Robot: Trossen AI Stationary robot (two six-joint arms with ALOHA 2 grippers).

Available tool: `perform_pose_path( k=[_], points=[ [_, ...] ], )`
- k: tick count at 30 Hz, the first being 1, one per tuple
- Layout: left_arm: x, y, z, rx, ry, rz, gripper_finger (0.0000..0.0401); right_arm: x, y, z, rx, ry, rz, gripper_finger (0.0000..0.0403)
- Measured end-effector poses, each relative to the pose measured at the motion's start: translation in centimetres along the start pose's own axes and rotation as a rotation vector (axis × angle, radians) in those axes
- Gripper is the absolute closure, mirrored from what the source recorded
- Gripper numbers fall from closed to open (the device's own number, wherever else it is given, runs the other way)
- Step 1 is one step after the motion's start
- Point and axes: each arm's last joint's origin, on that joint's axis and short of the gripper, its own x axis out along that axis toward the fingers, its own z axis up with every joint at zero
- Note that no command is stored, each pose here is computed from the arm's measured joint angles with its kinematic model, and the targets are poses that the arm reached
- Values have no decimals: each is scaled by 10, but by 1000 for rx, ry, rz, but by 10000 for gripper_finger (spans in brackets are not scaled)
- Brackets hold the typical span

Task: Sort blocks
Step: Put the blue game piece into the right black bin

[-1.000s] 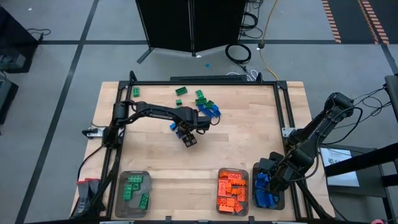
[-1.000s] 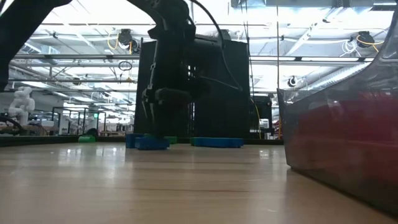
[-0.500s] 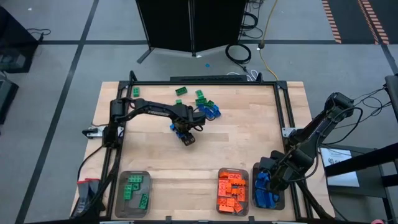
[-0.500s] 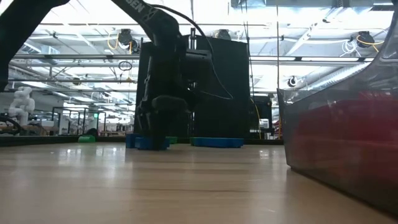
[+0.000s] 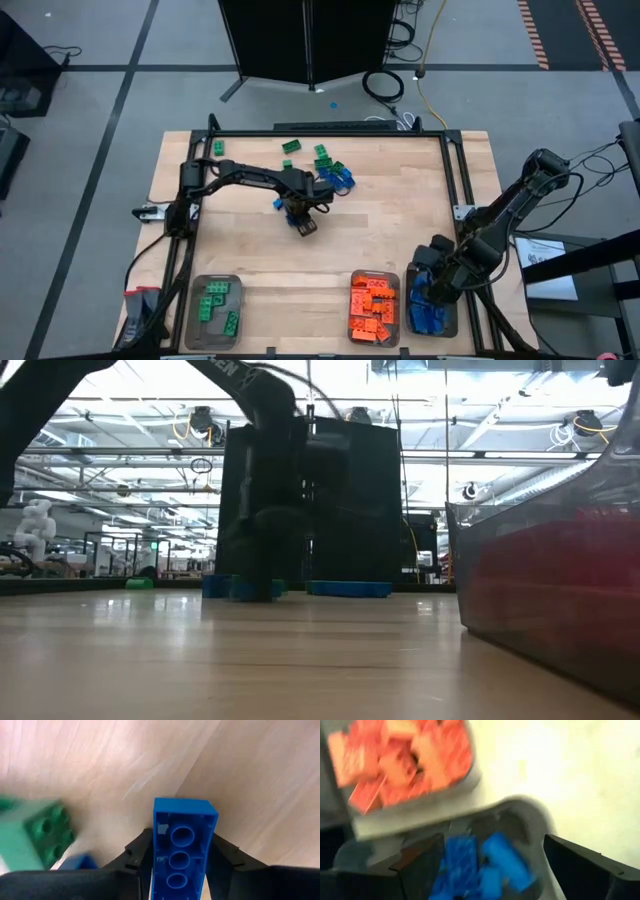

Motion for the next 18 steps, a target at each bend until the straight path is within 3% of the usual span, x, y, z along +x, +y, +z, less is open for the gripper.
perform_pose_path(
  k=[8,14,18],
  points=[
    [-102,-11,17,-16,-415,-161,280,-28,-29,22,42,-439,-155,65],
    [-194,-15,10,-20,-888,-352,280,-77,-54,37,151,-945,-175,65],
    [-233,-19,3,18,-1118,-510,280,-114,-57,46,97,-1148,-169,65]
  ],
)
